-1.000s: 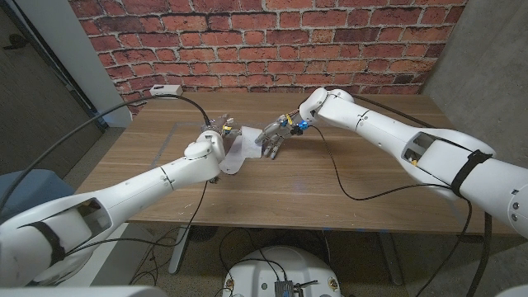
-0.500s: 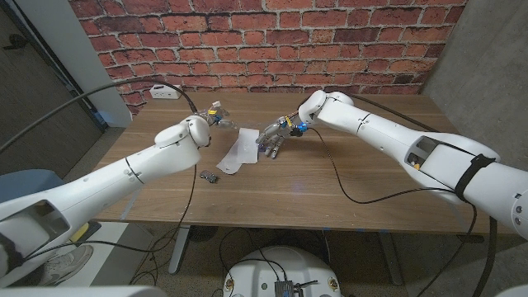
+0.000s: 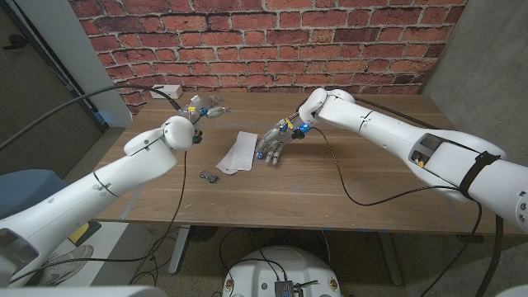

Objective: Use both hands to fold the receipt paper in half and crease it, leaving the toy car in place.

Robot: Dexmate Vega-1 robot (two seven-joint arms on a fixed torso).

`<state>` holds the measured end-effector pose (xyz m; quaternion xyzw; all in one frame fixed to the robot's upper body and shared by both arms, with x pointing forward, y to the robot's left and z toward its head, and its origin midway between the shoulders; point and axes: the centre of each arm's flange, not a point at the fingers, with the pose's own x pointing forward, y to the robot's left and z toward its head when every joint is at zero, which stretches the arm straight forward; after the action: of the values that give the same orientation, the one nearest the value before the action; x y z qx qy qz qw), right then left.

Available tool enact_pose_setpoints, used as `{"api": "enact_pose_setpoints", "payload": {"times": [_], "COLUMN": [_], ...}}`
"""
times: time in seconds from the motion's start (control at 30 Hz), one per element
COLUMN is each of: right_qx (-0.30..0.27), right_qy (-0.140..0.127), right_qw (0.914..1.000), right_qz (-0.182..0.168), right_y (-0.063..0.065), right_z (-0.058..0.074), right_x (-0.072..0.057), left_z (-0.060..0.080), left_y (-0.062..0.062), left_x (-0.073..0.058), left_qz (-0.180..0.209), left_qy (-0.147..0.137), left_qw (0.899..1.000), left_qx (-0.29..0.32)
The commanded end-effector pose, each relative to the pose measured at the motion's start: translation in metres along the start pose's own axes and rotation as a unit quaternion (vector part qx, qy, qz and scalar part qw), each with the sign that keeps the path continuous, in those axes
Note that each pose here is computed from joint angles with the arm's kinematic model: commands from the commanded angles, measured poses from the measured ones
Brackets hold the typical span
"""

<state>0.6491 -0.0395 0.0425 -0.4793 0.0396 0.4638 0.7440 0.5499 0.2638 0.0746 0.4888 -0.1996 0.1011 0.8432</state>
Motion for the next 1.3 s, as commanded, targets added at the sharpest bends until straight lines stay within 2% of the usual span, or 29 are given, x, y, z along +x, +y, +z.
{"api": "enact_pose_setpoints", "payload": {"times": [0.03, 0.13, 0.23, 0.33, 0.43, 0.57, 0.73, 0.93, 1.07, 1.17, 1.3], "right_qx": [-0.048, -0.084, -0.116, -0.153, -0.186, -0.222, -0.262, -0.311, -0.327, -0.332, -0.333], "right_qy": [-0.137, -0.192, -0.240, -0.275, -0.290, -0.288, -0.270, -0.266, -0.261, -0.246, -0.210], "right_qw": [0.9821, 0.9551, 0.9245, 0.8981, 0.8830, 0.8781, 0.8800, 0.8645, 0.8615, 0.8645, 0.8754], "right_qz": [-0.119, -0.210, -0.272, -0.307, -0.319, -0.311, -0.290, -0.293, -0.287, -0.286, -0.280], "right_y": [0.021, 0.037, 0.056, 0.076, 0.094, 0.110, 0.122, 0.135, 0.142, 0.144, 0.141], "right_z": [0.006, 0.005, 0.003, 0.000, -0.004, -0.010, -0.018, -0.020, -0.024, -0.026, -0.030], "right_x": [-0.037, -0.056, -0.069, -0.075, -0.072, -0.059, -0.038, -0.022, -0.010, 0.000, 0.013], "left_z": [-0.006, -0.005, -0.006, -0.007, -0.008, -0.010, -0.006, -0.002, -0.001, 0.001, 0.007], "left_y": [-0.012, -0.018, -0.025, -0.027, -0.027, -0.026, -0.026, -0.028, -0.029, -0.030, -0.037], "left_x": [0.029, 0.039, 0.050, 0.058, 0.066, 0.075, 0.080, 0.083, 0.084, 0.086, 0.090], "left_qz": [-0.011, -0.028, -0.057, -0.077, -0.092, -0.115, -0.132, -0.153, -0.163, -0.173, -0.212], "left_qy": [-0.025, -0.028, -0.033, -0.045, -0.054, -0.072, -0.082, -0.087, -0.092, -0.094, -0.082], "left_qw": [1.000, 0.999, 0.998, 0.996, 0.994, 0.990, 0.987, 0.983, 0.981, 0.979, 0.973], "left_qx": [-0.007, 0.003, 0.004, -0.005, -0.018, -0.045, -0.045, -0.048, -0.057, -0.059, -0.047]}}
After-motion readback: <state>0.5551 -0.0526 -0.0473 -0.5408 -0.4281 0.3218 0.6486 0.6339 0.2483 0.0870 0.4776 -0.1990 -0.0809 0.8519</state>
